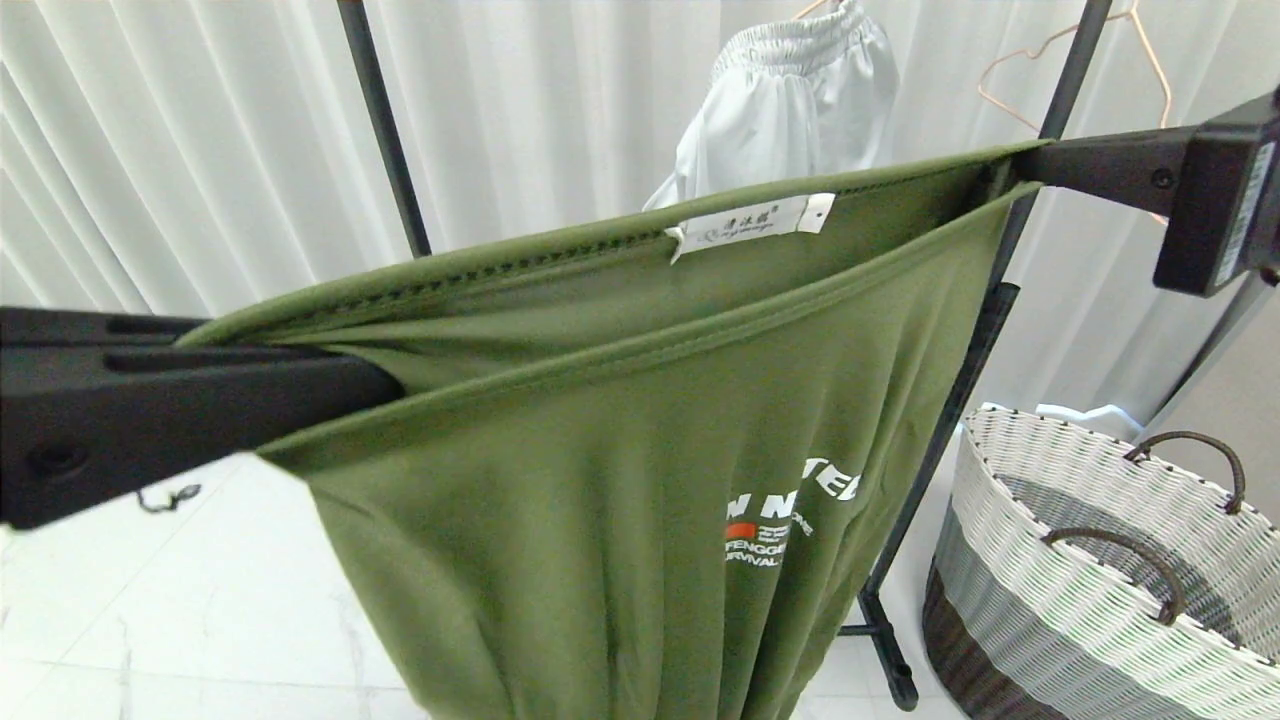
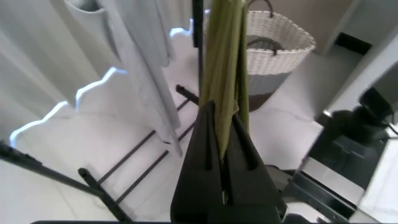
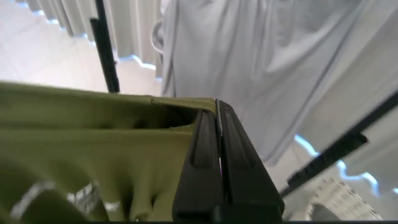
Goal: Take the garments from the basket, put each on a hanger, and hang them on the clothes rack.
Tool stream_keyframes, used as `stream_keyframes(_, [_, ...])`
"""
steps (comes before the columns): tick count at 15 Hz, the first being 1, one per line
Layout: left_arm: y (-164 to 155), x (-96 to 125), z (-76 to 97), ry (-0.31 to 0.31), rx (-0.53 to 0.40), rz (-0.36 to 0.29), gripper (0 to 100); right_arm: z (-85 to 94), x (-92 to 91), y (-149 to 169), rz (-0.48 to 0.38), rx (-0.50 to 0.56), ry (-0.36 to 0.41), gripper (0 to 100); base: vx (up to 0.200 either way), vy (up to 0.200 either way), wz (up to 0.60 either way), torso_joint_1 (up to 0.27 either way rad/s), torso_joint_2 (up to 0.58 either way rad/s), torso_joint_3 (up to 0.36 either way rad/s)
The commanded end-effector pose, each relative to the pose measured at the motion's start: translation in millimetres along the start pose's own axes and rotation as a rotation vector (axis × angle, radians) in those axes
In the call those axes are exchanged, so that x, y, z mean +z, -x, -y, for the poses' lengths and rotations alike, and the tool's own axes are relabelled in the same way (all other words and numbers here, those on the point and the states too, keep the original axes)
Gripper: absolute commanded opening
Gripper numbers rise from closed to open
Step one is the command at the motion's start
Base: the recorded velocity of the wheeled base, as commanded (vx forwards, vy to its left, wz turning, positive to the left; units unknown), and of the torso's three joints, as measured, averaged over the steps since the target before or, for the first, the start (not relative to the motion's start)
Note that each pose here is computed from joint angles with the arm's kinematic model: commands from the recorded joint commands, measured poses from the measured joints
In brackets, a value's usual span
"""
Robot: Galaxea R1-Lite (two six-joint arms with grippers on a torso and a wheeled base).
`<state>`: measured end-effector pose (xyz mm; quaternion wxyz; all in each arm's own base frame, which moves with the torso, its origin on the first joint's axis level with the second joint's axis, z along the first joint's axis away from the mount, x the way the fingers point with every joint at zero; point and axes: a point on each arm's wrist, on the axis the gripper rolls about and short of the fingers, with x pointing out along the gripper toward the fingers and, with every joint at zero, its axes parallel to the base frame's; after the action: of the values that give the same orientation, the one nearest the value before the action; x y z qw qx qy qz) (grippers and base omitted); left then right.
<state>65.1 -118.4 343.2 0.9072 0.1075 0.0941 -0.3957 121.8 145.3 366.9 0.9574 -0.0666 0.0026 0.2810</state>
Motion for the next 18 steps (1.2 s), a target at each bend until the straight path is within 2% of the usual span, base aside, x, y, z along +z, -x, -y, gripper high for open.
stream_keyframes(1, [-28.6,10.1,-13.8,-0.021,0.125,-0.009,0,10.6,14.6,19.4,0.028,-0.015,-0.01,0,0.0,0.0,0.0,0.0,0.0,0.0])
stream_keyframes(3, [-58.5,18.8,-26.0,-0.028,0.217,0.063,0,15.4,13.2,34.2,-0.018,-0.008,0.005,0,0.0,0.0,0.0,0.0,0.0,0.0])
stream_keyframes(4, [-67.7,19.2,-27.1,-0.027,0.231,0.073,0,16.4,9.4,40.3,-0.037,0.0,0.008,0,0.0,0.0,0.0,0.0,0.0,0.0])
stream_keyframes(7, [-73.5,10.5,-24.5,-0.037,0.219,0.038,0,13.8,-8.2,47.2,-0.085,0.025,0.027,0,0.0,0.0,0.0,0.0,0.0,0.0])
stream_keyframes(17, [-69.7,9.9,-24.7,-0.035,0.22,0.043,0,8.3,-8.8,48.6,-0.078,0.064,0.029,0,0.0,0.0,0.0,0.0,0.0,0.0])
stream_keyframes(18, [-69.7,9.9,-24.7,-0.035,0.22,0.043,0,8.1,-9.7,48.3,-0.082,0.065,0.03,100,0.0,0.0,0.0,0.0,0.0,0.0])
